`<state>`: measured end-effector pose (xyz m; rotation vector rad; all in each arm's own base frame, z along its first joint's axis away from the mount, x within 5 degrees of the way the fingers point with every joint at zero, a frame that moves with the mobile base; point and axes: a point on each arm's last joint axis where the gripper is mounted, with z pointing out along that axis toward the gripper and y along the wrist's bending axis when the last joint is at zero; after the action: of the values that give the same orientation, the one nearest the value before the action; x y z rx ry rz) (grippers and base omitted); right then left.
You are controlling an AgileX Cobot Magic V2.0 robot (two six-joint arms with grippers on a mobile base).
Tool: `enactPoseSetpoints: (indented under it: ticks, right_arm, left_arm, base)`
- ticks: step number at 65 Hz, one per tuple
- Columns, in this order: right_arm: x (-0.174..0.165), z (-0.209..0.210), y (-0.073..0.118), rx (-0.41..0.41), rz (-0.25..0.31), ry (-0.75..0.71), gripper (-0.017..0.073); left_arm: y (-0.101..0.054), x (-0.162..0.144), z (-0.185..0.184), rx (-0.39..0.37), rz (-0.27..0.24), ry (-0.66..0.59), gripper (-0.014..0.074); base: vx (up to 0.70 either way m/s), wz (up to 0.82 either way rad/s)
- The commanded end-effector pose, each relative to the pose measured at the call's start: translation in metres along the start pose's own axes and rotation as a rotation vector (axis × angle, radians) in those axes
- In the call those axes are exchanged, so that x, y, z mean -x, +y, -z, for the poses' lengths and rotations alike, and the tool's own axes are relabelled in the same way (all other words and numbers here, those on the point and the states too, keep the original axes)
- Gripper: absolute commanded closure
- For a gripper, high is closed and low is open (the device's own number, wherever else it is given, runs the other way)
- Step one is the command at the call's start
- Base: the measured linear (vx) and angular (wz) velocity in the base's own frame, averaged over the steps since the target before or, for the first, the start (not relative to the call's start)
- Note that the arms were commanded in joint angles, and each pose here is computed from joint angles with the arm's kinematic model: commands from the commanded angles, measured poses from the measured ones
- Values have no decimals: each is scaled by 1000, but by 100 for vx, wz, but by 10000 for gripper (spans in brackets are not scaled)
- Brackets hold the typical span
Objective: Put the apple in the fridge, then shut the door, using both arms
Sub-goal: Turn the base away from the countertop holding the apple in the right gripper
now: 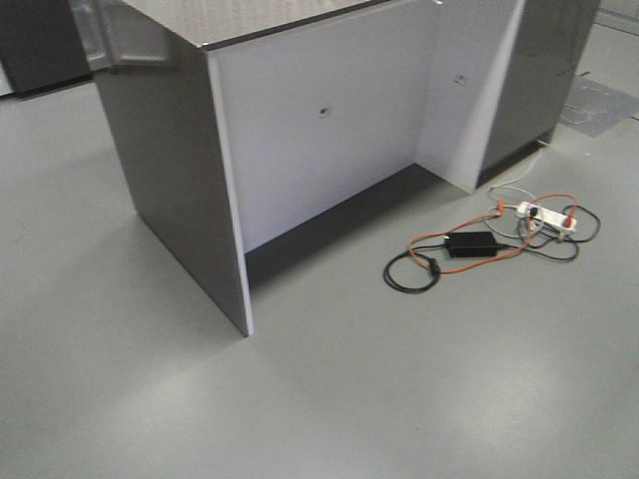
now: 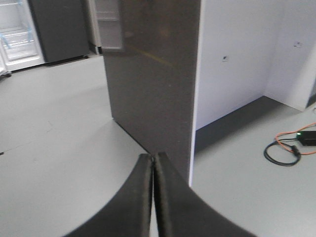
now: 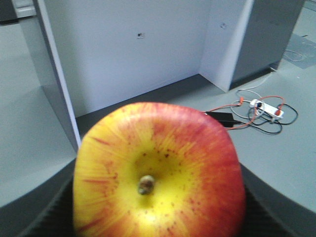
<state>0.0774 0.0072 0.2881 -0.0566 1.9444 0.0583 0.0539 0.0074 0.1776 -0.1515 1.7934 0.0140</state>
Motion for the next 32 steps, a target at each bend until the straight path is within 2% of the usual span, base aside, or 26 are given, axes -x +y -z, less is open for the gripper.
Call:
enactPoseSetpoints:
  ticks: [1, 32]
  right_arm:
    - [15, 3, -2, -24, -2, -98, 529]
    - [15, 3, -2, -24, -2, -98, 529]
  left_arm:
    - [-1, 0, -1, -22, 12, -54, 598]
    - [-1, 0, -1, -22, 12, -54, 598]
  base:
    - [3, 31]
    - [3, 30]
